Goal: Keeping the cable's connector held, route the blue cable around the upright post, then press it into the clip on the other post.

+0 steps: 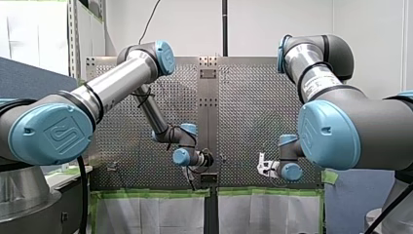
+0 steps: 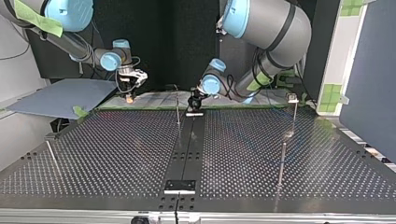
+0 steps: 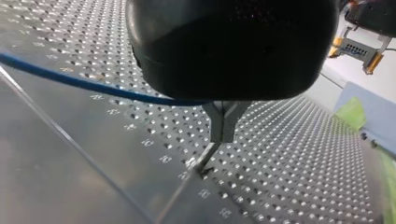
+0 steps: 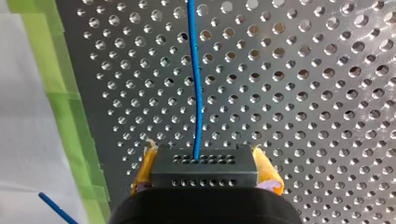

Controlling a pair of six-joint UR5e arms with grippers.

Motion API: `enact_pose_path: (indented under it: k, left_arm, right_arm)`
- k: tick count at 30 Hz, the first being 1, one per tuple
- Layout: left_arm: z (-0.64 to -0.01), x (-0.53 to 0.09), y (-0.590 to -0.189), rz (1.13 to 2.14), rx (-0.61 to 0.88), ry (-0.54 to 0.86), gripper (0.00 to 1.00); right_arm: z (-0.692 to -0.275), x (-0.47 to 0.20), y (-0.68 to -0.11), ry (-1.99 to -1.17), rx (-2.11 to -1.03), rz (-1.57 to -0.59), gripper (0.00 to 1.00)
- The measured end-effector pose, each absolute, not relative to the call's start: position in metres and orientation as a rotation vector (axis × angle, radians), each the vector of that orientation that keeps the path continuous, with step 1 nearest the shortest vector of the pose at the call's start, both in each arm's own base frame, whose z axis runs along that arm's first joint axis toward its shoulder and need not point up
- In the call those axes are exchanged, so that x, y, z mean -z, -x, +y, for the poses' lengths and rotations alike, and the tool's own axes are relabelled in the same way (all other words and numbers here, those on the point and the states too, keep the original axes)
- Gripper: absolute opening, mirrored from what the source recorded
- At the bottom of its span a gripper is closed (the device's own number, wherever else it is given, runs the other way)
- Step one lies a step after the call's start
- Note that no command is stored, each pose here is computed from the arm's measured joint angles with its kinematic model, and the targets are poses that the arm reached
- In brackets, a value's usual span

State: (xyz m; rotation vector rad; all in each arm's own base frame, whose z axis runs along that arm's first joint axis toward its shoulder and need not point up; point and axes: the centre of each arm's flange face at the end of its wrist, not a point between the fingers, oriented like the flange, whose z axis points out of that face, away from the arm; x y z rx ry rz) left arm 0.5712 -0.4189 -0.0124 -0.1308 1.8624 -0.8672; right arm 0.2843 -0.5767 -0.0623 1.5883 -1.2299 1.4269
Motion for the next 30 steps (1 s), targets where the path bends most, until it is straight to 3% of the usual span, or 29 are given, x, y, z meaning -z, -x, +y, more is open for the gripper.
enact_pose_path:
  k: [25, 27, 29, 30]
  left_arm:
    - [-0.406, 0.002, -0.594, 1.788, 0.786, 0.189, 0.00]
    - [-0.407, 0.002, -0.594, 1.788, 0.785, 0.184, 0.04]
    - [-0.407, 0.002, -0.594, 1.789, 0.783, 0.177, 0.21]
    - [-0.407, 0.002, -0.594, 1.789, 0.781, 0.174, 0.34]
  right_arm:
    - [-0.616, 0.037, -0.293, -1.570, -1.442, -1.204, 0.00]
    - [-0.616, 0.037, -0.293, -1.570, -1.441, -1.203, 0.00]
    - [-0.616, 0.036, -0.293, -1.570, -1.441, -1.203, 0.00]
    - [-0.616, 0.036, -0.293, -1.570, -1.441, -1.202, 0.00]
